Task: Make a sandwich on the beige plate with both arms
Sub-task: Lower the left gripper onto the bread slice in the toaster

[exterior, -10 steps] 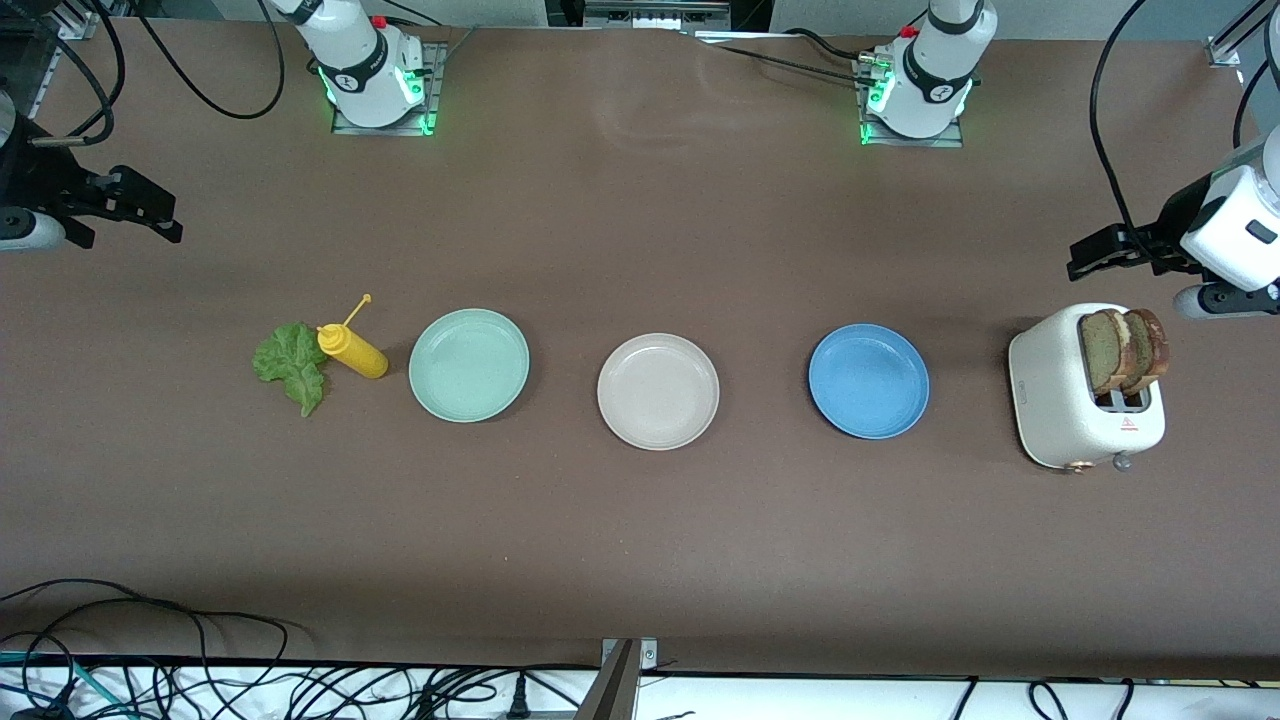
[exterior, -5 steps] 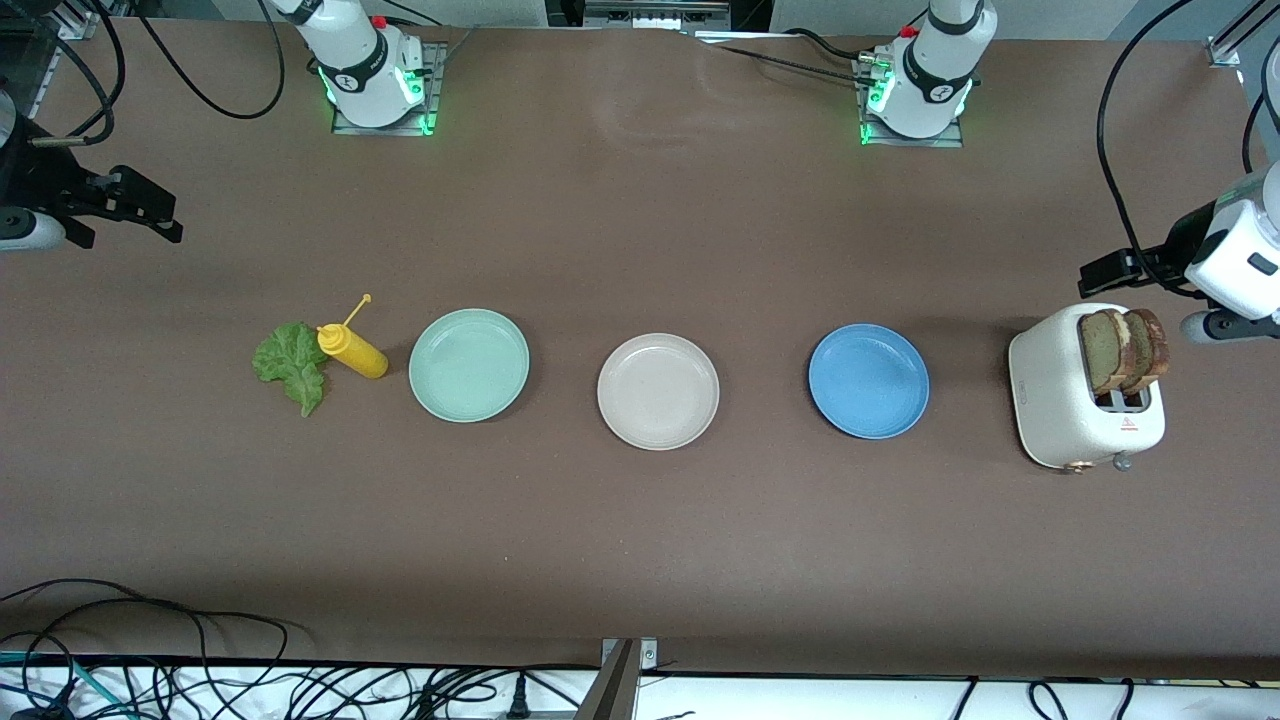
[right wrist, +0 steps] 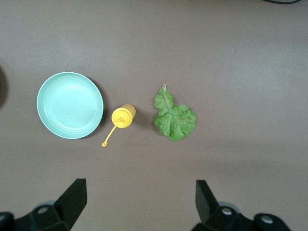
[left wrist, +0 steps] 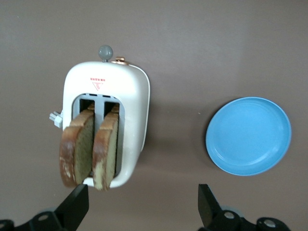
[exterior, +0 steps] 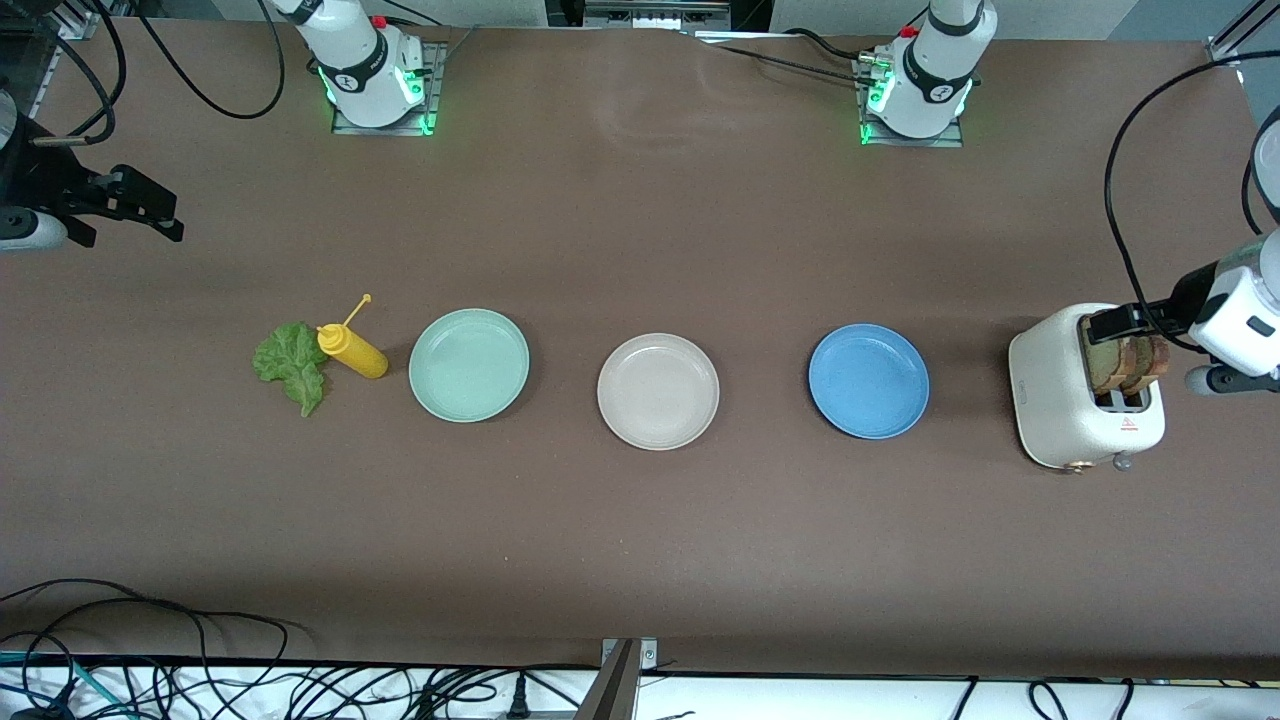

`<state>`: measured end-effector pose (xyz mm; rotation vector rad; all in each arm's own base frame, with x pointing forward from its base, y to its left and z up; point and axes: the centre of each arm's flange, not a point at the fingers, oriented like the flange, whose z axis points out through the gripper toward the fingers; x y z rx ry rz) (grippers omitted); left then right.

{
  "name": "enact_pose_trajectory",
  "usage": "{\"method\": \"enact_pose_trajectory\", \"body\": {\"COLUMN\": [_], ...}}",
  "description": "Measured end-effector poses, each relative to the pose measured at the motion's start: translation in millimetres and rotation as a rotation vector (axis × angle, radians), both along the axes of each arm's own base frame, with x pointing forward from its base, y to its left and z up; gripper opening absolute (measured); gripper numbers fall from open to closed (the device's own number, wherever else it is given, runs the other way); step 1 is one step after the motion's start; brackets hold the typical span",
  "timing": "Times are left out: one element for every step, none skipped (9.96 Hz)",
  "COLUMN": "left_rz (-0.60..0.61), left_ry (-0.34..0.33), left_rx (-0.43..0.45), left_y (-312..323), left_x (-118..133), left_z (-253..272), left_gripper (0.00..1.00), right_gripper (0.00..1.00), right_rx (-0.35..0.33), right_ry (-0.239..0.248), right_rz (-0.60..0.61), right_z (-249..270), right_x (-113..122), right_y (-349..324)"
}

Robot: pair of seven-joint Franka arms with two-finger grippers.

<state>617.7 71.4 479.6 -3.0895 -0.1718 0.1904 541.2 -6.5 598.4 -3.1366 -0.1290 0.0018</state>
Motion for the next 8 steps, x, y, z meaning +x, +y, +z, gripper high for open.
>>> {"method": "enact_pose_trajectory", "body": {"left_rz": [-0.005,-0.006,-0.013,-0.026,-0.042,-0.053,-0.058,-0.059], "left_ry": [-0.014,-0.032,-0.046,-0.048,-0.043,-0.042,-0.041,-0.043], "left_rx": [0.000,0.002,0.002,0.001,-0.003,-0.005,-0.006,-0.007], "left_y": [7.0,12.4,16.0,19.9,26.3,34.3,39.3,40.8], "left_x": [3.7,5.6,4.4,1.6,-1.3,-3.7,-5.3,-6.4], "left_z": [-12.2,-27.0,-43.8,-56.2,-62.6,-64.9,-66.2,-68.7], "left_gripper": [1.00,1.00,1.00,1.00,1.00,1.00,1.00,1.00], "right_gripper": [1.00,1.00,1.00,1.00,1.00,1.00,1.00,1.00], "right_rx": [0.000,0.000,0.000,0.000,0.000,0.000,0.000,0.000], "right_ry": [0.001,0.001,0.001,0.001,0.002,0.004,0.005,0.006], "right_rz": [0.000,0.000,0.000,0.000,0.000,0.000,0.000,0.000], "right_z": [0.0,0.0,-0.1,-0.1,-0.1,-0.3,-0.4,-0.4], "right_x": [-0.1,-0.1,-0.1,-0.1,-0.3,-0.5,-0.6,-0.7], "right_y": [0.0,0.0,0.0,0.1,0.2,0.2,0.2,0.3]}}
